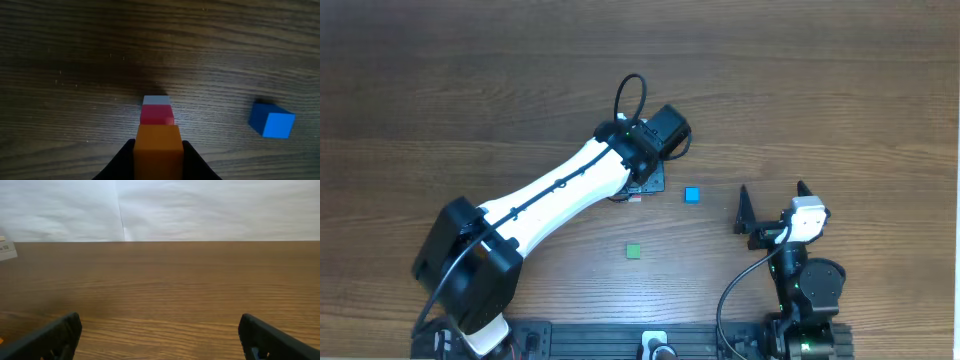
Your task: Stack Cubes
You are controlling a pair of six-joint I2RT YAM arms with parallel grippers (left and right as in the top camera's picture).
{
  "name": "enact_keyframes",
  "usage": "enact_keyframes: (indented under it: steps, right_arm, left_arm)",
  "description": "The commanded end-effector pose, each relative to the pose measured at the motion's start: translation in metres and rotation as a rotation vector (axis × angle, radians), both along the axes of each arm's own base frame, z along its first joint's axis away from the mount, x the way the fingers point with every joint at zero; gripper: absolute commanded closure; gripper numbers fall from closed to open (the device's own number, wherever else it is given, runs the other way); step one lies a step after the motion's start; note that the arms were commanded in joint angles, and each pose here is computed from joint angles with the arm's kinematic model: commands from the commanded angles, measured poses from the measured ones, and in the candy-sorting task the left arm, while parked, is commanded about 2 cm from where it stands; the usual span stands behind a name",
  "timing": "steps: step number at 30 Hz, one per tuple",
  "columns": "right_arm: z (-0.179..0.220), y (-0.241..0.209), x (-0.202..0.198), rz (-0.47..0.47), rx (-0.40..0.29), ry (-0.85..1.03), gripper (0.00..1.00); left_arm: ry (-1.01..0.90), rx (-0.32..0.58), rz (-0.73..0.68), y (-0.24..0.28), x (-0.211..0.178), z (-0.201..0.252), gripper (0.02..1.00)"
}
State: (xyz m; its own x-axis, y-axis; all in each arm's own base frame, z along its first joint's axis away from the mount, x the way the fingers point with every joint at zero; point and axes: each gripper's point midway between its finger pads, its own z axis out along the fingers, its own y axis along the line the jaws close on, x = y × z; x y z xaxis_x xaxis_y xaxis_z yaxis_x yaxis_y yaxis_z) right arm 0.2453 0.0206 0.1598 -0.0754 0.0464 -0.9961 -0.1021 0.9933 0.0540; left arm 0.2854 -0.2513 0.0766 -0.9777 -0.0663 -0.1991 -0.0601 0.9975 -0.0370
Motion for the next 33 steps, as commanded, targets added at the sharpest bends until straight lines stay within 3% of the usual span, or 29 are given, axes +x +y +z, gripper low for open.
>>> enact_keyframes:
  steps: [1,33]
  right_arm:
    - [-0.002,0.0,0.0,0.003,-0.002,-0.001,0.007]
    - [-0.002,0.0,0.0,0.003,-0.002,-0.001,0.007]
  left_arm:
    - [-0.021,-0.001,0.018,0.002,0.003,0.003,0.976]
    - [0.018,0.035,0.017,0.003,0.001,-0.017,0.969]
